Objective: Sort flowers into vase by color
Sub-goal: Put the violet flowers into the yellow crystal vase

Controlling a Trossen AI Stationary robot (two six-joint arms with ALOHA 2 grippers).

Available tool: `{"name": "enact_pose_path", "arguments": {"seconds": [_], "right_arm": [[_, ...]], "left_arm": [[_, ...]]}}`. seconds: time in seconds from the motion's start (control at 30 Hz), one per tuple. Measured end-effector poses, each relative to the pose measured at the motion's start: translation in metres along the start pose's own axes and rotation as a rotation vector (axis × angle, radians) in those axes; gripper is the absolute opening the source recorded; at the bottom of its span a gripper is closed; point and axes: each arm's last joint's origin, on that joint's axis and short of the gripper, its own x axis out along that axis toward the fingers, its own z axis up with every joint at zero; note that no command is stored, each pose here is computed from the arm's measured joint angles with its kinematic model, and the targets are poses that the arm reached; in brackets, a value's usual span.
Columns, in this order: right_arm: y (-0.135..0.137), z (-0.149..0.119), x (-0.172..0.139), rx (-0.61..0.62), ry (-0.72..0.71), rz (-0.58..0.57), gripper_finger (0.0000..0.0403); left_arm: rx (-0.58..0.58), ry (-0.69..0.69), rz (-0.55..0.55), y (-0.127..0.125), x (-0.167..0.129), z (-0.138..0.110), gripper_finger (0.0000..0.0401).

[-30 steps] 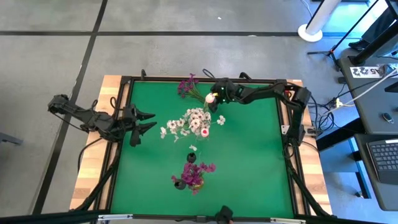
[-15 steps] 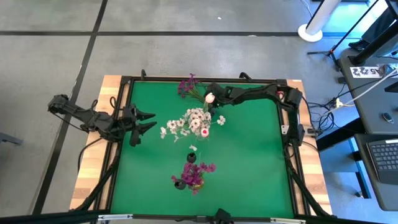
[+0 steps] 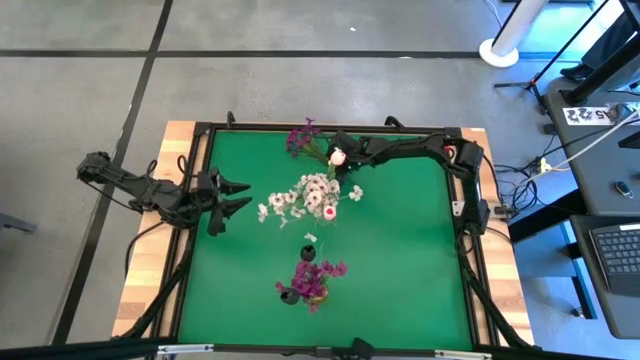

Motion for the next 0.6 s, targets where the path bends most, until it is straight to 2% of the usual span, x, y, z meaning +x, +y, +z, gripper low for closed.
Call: {"name": "enact_pose_path", "arguments": {"seconds": [0.27, 0.5, 0.6], "right_arm": [[0.000, -0.007, -0.005, 0.001, 0.086, 0.019, 0.0018], [-0.002, -0.018, -0.033, 0.032, 0.203, -0.033, 0.0027], [-0.003, -0.014, -0.056, 0.053, 0.171, -0.061, 0.0011]], "left_arm": [[-0.033, 0.001, -0.002, 0.000, 0.000, 0.000, 0.0191], [-0.064, -0.008, -0.009, -0.001, 0.000, 0.001, 0.0191], [-0.072, -0.007, -0.033, -0.002, 0.000, 0.002, 0.0191]]}}
